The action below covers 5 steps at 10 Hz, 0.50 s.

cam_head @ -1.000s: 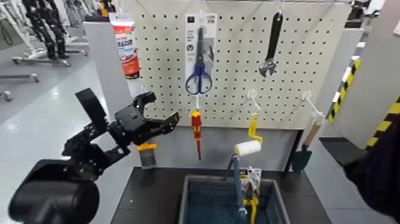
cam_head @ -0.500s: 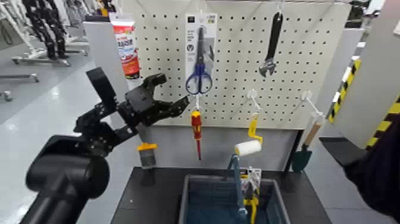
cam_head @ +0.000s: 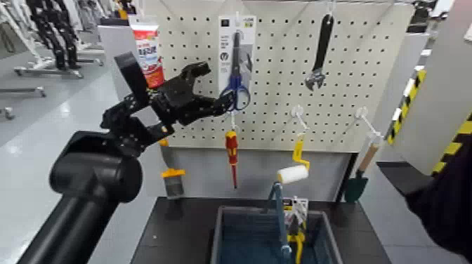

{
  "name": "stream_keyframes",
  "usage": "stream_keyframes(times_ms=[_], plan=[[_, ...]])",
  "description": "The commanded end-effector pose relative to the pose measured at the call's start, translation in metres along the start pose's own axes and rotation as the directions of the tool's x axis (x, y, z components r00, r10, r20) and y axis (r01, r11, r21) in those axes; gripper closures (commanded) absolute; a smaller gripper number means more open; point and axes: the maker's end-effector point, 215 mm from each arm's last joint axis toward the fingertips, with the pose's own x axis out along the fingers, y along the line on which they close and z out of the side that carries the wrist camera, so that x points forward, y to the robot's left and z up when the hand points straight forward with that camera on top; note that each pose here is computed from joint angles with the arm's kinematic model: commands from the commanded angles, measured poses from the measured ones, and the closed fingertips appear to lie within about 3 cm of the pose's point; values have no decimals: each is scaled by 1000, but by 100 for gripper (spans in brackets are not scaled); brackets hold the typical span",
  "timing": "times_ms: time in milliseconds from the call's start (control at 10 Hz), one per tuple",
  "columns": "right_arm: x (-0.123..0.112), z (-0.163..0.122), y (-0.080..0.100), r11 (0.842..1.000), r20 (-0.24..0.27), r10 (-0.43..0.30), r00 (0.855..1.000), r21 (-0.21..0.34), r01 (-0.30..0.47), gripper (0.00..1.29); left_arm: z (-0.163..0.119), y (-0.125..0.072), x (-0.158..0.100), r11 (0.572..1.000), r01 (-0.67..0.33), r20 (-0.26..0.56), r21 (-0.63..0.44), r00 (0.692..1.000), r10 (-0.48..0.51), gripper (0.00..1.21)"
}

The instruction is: Put the blue scissors into the crate.

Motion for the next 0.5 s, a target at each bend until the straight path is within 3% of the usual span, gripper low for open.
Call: stream_keyframes(times_ms=[100,500], plan=[[1,0,-1,1000,2,2,1000,1,-2,7,9,6,18,999,26,11,29,1000,-26,14],[1,0,2,1000,1,8,1000,6,-8,7,11,6,29,998,54,4,43,999,-54,15]])
